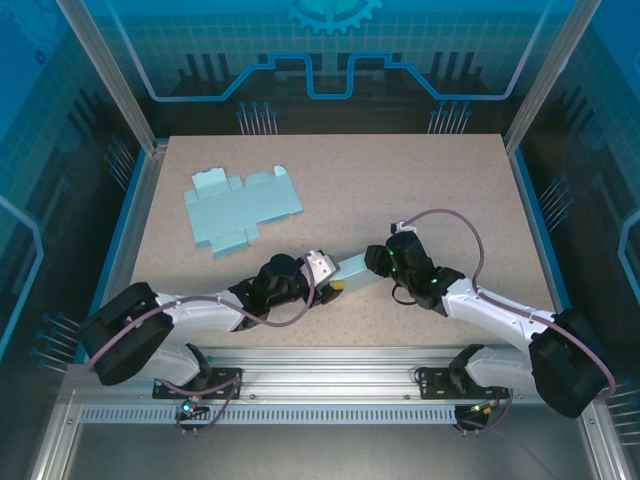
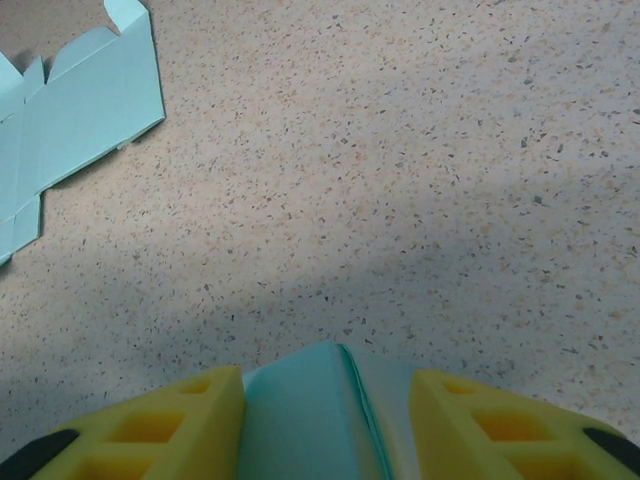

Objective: Fold the paper box

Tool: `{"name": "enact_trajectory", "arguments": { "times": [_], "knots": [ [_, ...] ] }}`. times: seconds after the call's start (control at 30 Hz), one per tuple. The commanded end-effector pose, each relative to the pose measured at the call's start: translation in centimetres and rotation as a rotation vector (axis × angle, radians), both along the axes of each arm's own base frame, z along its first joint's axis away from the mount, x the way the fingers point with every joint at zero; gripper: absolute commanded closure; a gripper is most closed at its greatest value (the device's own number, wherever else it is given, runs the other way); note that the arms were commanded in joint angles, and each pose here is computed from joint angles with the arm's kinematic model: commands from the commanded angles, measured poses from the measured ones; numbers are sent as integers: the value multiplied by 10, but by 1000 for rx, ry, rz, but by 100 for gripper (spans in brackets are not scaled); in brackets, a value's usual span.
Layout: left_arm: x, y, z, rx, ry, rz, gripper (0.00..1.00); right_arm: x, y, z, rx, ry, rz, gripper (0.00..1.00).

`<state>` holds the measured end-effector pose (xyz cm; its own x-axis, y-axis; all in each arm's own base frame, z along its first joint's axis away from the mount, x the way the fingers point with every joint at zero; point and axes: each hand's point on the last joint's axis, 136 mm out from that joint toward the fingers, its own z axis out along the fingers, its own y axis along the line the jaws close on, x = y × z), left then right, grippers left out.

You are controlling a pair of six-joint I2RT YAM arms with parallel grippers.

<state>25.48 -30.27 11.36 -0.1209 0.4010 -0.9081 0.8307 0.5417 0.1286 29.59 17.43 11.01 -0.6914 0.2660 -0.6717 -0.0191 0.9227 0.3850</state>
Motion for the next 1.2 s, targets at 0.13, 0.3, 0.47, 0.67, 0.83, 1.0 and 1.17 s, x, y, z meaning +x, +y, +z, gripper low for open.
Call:
{"name": "enact_trajectory", "arguments": {
  "times": [0.13, 0.3, 0.47, 0.67, 0.83, 1.0, 1.17],
  "knots": [
    [6, -28, 6, 119, -160, -105, 43, -30, -10, -40, -109, 166, 49, 53],
    [13, -30, 1, 160, -175, -91, 51, -31, -7, -40, -106, 179, 65, 53],
    [18, -23, -15, 252, -144, -66, 66, -31, -13, -31, -129, 189, 52, 47],
    [23, -12, -27, 322, -129, -25, 71, -23, -18, -4, -56, 153, 61, 40],
    [25, -10, -33, 353, -112, -13, 71, -19, -20, 12, 50, 133, 75, 39],
    [25, -9, -34, 362, -106, -6, 72, -17, -27, 12, 114, 125, 66, 40],
    [24, -10, -34, 378, -140, -13, 71, -8, -28, 18, 153, 110, 74, 40]
  ]
}}
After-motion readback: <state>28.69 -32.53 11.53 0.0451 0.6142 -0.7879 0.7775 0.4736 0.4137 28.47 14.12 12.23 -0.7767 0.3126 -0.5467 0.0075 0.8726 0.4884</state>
